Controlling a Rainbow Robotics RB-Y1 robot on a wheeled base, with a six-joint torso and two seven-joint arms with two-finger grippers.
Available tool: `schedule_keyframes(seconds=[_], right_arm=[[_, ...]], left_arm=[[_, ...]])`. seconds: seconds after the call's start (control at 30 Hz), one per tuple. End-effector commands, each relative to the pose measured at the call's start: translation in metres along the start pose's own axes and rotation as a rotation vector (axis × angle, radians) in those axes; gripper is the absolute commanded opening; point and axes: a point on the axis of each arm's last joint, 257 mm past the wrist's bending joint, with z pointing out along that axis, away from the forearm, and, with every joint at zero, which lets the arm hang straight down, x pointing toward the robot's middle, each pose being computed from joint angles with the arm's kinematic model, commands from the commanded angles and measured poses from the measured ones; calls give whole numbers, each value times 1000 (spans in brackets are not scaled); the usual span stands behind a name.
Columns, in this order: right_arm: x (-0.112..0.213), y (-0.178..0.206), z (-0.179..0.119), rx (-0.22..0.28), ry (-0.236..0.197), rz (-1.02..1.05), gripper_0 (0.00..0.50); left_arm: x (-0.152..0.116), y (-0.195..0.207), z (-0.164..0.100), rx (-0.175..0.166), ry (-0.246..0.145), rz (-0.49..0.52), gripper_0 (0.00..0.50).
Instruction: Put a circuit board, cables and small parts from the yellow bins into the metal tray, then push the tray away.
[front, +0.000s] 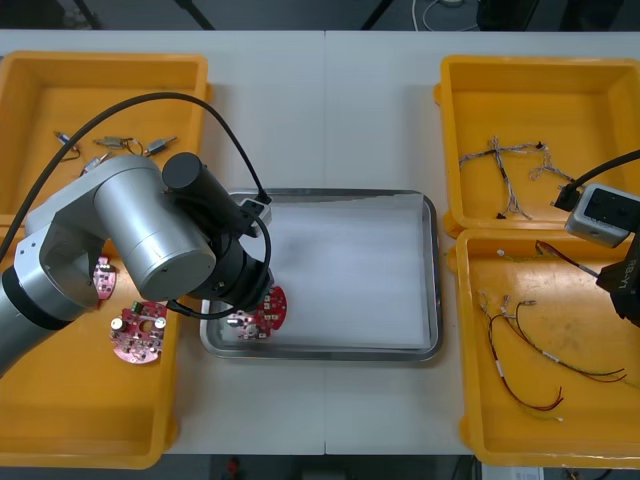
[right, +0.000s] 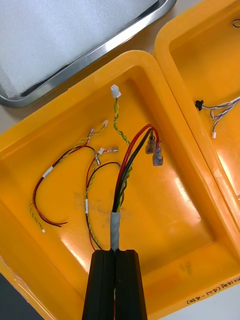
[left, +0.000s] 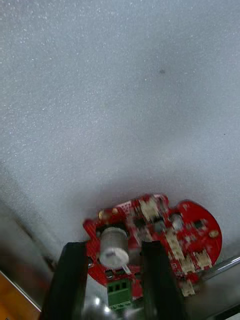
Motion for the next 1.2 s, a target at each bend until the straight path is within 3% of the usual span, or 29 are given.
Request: schedule_keyframes(seconds=[0.03, 0.23, 0.43, 0.7, 0.87, 1.07, 1.2], right_arm=[[-11, 4, -4, 7, -22, -15, 0], [-11, 5, -4, 1, -24, -21, 0], [-29, 10, -7, -9, -50, -80, 0], [-71, 22, -13, -4, -91, -227, 0], [-97, 34, -10, -3, -116, -298, 0], [-145, 51, -2, -3, -174, -374, 0], [-182, 68, 7, -27, -196, -435, 0]], left_arm=[[-24, -11, -11, 10, -57, -95, 500], [-27, -15, -12, 18, -64, -104, 500], [-31, -12, -34, 17, -54, -134, 500], [-45, 13, -82, -26, -62, -188, 500], [-55, 39, -113, -77, -68, -227, 500], [-81, 67, -141, -93, -114, -280, 500], [-95, 103, -157, -131, -132, -354, 500]])
